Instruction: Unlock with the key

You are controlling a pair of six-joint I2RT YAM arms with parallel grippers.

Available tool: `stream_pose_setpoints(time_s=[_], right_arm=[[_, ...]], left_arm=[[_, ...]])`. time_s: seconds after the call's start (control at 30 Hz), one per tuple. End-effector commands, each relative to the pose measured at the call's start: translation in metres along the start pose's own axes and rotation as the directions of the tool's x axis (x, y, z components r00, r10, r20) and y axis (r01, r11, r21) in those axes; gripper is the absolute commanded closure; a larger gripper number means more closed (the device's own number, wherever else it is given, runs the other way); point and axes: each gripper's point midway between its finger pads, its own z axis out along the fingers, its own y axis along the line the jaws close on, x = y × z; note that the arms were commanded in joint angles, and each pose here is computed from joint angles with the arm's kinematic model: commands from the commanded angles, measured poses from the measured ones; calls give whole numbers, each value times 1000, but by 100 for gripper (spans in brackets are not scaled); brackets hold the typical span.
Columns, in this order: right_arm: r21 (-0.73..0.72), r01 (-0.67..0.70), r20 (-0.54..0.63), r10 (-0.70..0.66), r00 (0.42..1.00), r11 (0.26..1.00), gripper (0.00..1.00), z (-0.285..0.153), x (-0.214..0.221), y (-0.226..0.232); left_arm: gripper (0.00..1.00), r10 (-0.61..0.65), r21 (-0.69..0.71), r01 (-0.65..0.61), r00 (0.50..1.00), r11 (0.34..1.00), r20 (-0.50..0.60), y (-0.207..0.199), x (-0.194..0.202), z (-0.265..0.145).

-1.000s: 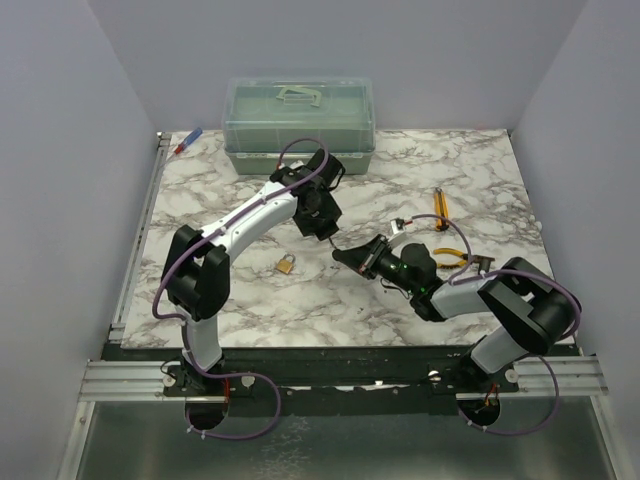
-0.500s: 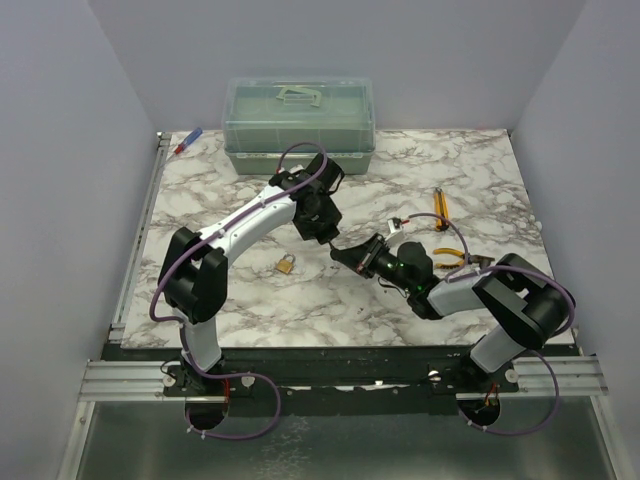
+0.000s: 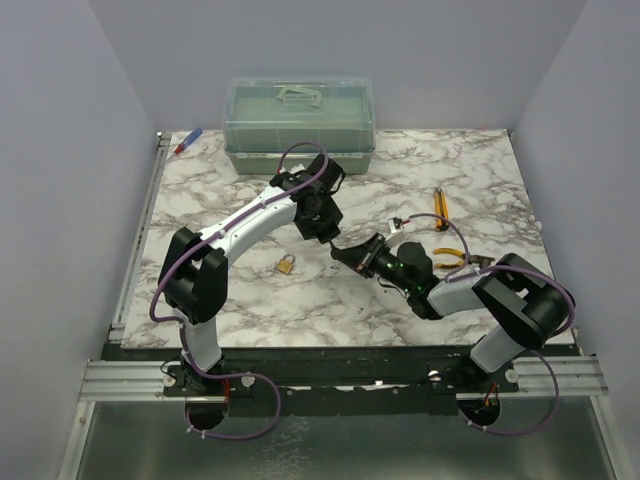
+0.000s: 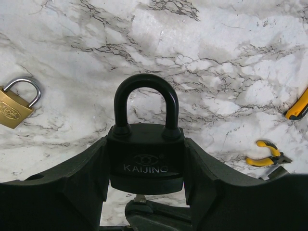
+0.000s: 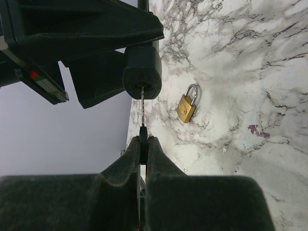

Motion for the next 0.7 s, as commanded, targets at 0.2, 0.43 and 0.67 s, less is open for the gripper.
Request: stream_pose_setpoints(time_s=[0.2,0.43,0.67], right_arm=[[48,88,75,-91,993,995,100,15,-23,4],[62,163,88,-168,982,985,100,20,-26,11],[116,230,107,-242,964,966,100,21,-25,12]], left_arm=[[100,-50,90,51,999,995,-13,-19,8,-25],[100,-78,79,80,996,994,-37,-21,12,-21],[100,-71,84,73,997,994,-29,-24,8,-23]])
